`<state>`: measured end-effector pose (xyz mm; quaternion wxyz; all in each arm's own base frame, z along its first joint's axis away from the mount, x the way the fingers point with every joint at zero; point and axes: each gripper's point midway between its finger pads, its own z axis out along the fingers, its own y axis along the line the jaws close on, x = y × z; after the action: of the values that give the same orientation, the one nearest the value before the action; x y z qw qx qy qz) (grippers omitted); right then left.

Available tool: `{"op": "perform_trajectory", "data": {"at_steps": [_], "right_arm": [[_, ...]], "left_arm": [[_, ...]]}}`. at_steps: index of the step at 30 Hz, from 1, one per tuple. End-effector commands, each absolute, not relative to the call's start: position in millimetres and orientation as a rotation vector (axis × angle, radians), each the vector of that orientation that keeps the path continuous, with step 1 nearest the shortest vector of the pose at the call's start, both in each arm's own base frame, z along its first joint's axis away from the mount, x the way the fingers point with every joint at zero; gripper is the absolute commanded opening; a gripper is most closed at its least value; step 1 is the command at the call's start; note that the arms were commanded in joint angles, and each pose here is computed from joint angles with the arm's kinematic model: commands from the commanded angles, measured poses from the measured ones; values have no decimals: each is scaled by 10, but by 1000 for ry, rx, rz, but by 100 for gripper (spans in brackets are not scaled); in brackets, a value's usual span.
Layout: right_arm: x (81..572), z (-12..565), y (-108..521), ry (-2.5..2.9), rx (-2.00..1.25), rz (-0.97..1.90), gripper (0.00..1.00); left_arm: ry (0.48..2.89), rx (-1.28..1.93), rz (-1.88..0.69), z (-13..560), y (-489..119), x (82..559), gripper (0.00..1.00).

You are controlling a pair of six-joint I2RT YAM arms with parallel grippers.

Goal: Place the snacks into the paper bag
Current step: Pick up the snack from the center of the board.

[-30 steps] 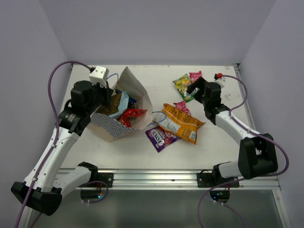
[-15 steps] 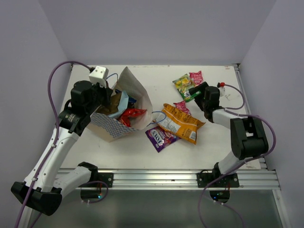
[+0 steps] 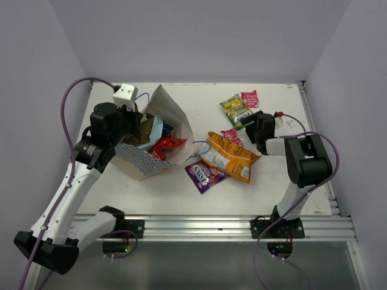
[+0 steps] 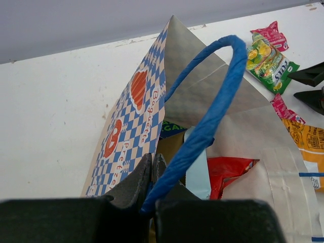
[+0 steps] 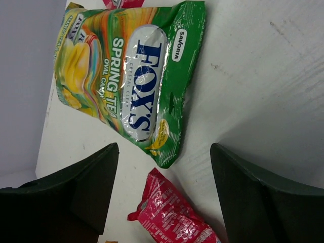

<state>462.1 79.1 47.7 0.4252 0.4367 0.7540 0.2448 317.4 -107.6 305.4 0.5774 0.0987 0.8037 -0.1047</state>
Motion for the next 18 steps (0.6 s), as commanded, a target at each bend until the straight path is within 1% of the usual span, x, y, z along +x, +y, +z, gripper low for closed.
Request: {"op": "perform_trajectory", "data": {"at_steps": [1,15,18], "right_arm": [[4844,617,694,1775,1126,618,76],[4950,279,627,1741,1211,602,70],[4957,202,604,1740,1226,585,67]], "left_arm": [[1851,224,-228,3153,-1052,3209,0],[1861,221,-199,3124,-1019,3243,0],[1861,219,-193,3127,-1012,3249,0]]}}
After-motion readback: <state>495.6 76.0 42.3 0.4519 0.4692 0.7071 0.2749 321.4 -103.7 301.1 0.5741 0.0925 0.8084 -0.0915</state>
